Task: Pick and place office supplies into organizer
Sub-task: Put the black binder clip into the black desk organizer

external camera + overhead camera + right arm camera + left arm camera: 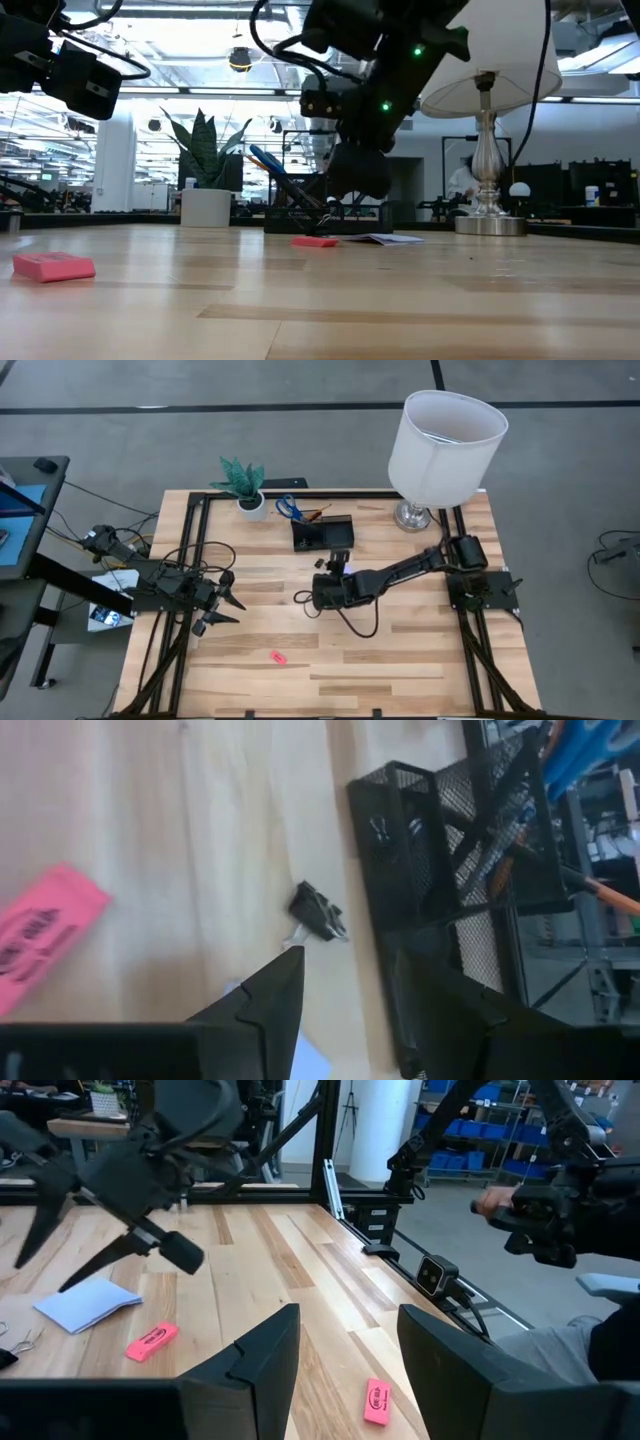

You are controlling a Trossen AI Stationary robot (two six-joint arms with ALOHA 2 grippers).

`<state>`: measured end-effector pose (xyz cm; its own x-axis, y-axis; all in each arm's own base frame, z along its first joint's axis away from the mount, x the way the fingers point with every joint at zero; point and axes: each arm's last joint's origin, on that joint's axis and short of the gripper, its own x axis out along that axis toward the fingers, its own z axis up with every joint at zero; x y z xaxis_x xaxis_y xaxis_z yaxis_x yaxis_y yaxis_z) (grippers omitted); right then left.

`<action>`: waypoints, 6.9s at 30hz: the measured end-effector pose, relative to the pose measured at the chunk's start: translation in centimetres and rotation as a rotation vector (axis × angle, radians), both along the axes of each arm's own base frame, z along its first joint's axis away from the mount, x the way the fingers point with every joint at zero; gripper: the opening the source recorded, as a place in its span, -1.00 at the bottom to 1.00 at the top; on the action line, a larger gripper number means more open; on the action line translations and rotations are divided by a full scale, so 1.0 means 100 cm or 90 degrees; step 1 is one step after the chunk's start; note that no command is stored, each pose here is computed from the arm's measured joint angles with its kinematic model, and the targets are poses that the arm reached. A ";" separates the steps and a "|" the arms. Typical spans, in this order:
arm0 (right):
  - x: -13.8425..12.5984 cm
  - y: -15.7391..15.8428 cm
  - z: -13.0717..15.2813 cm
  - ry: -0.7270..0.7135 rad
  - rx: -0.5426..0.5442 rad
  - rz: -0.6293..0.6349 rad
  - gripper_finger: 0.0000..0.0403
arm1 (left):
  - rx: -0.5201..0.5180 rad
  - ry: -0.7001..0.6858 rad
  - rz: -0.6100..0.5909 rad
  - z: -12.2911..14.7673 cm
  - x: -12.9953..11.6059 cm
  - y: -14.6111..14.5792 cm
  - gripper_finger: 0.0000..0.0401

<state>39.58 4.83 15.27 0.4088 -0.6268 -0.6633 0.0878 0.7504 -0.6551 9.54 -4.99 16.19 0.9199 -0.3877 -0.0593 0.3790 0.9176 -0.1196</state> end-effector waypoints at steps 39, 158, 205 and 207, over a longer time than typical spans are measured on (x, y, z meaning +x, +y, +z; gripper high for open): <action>0.010 -0.049 -0.002 0.075 0.094 0.122 -0.30 | 0.005 -0.002 0.003 0.000 0.000 0.000 -0.19; 0.007 -0.087 -0.013 0.036 0.190 0.122 -0.72 | 0.007 0.002 0.004 -0.001 0.000 0.000 -0.19; 0.032 -0.086 0.032 -0.020 0.135 0.134 -1.00 | 0.009 0.001 0.004 -0.001 0.000 0.000 -0.19; 0.035 -0.090 0.037 -0.028 0.129 0.136 -1.00 | 0.009 0.002 0.004 -0.001 0.000 0.000 -0.19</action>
<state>43.06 -4.18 19.00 0.5487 -0.3806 -0.7444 -0.0609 0.8698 -0.4896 9.55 -4.97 16.11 0.9222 -0.3807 -0.0672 0.3727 0.9217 -0.1076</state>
